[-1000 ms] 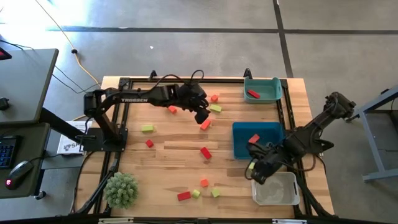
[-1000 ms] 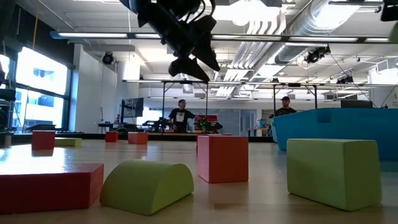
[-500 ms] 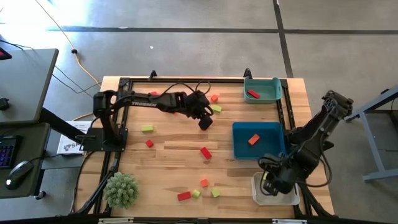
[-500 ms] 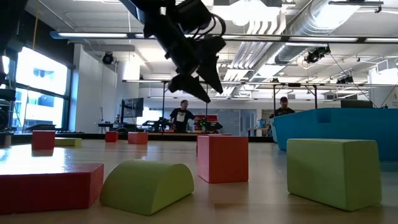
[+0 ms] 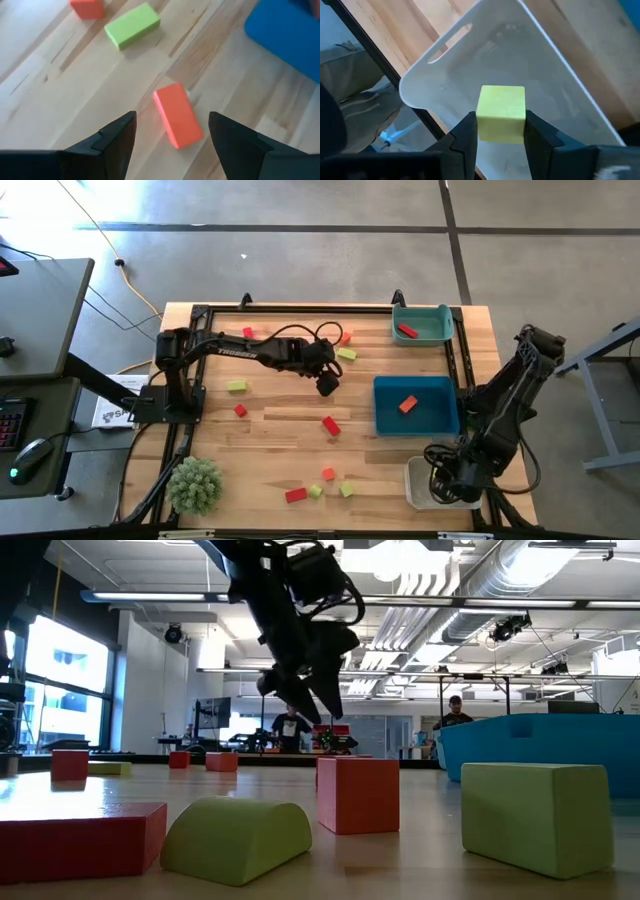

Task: Sort & place blocks by color
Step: Put the green wooden block into the white bin

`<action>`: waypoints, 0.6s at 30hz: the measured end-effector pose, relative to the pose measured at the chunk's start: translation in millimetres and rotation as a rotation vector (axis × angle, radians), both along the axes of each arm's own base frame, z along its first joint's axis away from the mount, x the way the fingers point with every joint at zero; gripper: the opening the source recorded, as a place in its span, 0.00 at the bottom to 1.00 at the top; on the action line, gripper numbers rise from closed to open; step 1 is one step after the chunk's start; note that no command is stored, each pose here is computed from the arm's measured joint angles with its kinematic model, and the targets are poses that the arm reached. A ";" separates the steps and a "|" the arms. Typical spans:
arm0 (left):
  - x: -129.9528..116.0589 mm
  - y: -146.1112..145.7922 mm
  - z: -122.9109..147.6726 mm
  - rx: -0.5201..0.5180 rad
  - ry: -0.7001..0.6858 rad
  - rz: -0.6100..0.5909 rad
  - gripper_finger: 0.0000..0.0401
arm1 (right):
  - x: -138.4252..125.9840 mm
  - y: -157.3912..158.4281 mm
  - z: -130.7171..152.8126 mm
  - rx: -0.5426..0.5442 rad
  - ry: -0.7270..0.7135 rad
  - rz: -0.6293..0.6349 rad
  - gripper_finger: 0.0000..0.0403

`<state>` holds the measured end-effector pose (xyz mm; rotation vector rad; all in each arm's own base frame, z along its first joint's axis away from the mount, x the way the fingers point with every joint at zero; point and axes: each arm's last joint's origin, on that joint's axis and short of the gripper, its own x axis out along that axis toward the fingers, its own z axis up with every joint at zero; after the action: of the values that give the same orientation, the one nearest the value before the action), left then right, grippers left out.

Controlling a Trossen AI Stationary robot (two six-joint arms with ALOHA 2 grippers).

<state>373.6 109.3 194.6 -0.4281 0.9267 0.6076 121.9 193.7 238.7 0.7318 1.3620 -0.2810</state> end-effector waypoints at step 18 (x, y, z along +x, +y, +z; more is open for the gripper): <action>14.0 -10.1 -46.6 -0.056 0.089 0.017 0.60 | -1.9 -2.1 -20.7 0.022 0.024 -0.049 0.29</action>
<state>387.6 99.3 148.0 -0.4625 1.0282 0.6210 120.0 191.6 218.0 0.7833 1.3733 -0.3149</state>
